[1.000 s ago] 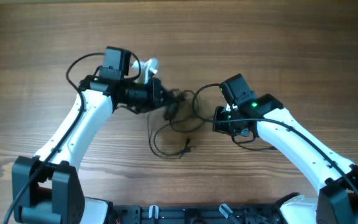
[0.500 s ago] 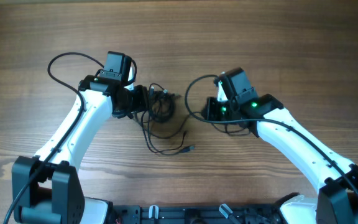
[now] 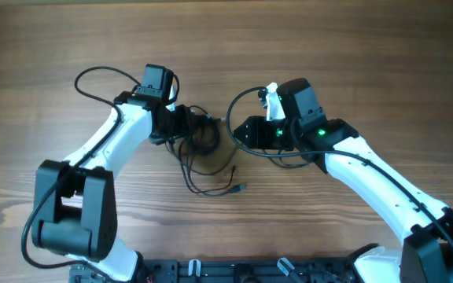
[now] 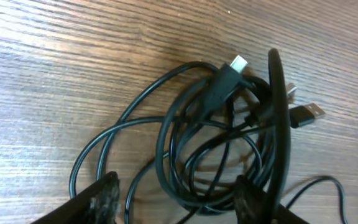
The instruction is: Untangle cables
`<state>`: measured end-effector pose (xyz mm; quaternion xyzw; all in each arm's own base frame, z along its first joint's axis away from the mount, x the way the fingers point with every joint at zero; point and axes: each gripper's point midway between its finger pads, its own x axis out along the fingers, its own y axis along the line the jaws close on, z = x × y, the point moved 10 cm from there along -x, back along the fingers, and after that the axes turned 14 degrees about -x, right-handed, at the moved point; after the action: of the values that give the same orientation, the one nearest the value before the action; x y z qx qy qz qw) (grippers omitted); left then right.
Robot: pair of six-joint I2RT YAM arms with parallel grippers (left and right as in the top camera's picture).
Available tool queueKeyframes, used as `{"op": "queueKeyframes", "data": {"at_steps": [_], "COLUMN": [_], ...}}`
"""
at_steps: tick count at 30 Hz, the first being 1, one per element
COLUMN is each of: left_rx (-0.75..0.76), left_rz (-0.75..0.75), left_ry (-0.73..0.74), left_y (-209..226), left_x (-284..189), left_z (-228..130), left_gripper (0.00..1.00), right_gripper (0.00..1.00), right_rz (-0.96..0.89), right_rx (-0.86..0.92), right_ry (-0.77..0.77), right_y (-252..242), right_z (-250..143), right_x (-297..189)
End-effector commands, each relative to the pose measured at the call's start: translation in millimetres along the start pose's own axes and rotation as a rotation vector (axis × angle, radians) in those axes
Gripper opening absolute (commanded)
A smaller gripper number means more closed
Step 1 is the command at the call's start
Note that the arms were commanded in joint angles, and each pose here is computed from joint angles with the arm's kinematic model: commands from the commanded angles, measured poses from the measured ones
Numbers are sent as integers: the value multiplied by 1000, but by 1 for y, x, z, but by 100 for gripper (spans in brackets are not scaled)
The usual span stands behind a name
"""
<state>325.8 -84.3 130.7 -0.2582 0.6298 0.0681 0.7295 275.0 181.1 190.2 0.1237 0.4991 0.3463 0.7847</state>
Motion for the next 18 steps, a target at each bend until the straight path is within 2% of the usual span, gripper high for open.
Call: {"op": "queueKeyframes", "data": {"at_steps": [1,3,6,10,14,18], "left_rx": [-16,-20,-17,-1,26,41], "left_rz": [37,52,57,57,56,-21], "left_ry": [23,41,49,53,61,134], "left_y": [5,7,7,3,-4,-14], "left_x": [15,22,25,26,28,26], "left_z": [2,1,0,-4,-11,-21], "left_gripper": [47,32,18,15,4,4], "right_gripper": [42,43,43,43,43,43], "right_rz": [16,16,15,13,10,-1], "right_rx": [-14,-14,-13,-10,-4,-9], "right_ry": [5,5,7,13,24,39], "right_y": [1,1,1,1,0,-1], "right_z": [0,0,0,-1,-3,-5], "right_x": [2,2,2,2,2,1]}}
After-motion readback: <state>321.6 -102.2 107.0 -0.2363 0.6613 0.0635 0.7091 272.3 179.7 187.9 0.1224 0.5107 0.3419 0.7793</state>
